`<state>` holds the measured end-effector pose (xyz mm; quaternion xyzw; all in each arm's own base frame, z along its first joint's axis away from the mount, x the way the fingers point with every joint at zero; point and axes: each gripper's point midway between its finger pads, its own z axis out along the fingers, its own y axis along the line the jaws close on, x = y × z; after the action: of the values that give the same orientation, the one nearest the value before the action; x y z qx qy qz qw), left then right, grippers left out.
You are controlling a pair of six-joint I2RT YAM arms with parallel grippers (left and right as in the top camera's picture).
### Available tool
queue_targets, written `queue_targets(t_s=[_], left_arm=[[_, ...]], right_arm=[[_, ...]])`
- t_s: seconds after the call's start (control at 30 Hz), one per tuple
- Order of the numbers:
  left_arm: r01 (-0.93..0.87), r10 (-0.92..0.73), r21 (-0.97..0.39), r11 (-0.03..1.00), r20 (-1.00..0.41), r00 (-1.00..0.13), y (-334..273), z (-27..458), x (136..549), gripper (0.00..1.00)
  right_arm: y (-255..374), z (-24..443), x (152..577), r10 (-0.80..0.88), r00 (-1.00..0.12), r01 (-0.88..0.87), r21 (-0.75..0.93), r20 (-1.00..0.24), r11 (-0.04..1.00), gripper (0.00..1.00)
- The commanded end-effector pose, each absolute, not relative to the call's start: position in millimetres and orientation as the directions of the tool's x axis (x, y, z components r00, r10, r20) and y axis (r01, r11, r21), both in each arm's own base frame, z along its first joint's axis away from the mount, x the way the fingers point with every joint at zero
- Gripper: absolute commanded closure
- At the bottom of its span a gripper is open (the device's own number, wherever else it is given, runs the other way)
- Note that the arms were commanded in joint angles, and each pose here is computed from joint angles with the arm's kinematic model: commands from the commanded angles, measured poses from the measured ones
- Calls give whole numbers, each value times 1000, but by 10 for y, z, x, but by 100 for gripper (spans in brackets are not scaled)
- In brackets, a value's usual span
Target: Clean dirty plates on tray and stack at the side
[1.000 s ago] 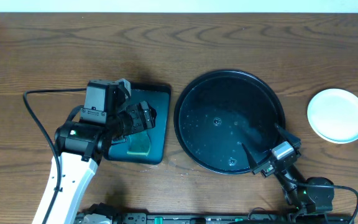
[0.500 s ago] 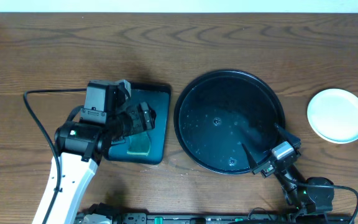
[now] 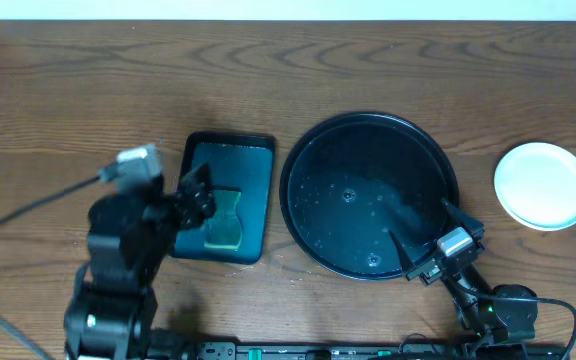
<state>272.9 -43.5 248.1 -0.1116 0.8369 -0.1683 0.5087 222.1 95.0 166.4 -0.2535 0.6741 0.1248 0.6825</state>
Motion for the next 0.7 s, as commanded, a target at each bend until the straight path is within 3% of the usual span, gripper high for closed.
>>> queue_targets(t_s=[0.0, 0.3, 0.67], left_arm=[[-43, -367, -370, 928, -888, -278, -152, 2497, 2607, 16], [19, -295, -294, 955, -956, 3, -27, 2480, 2341, 16], [15, -277, -277, 961, -958, 68, 11, 1907, 2463, 16]], right_arm=[[938, 1658, 2224, -180, 65, -507, -188, -981, 841, 1], [938, 1658, 2224, -180, 66, -507, -188, -981, 841, 1], [937, 1654, 2225, -180, 64, -507, -187, -982, 841, 1]])
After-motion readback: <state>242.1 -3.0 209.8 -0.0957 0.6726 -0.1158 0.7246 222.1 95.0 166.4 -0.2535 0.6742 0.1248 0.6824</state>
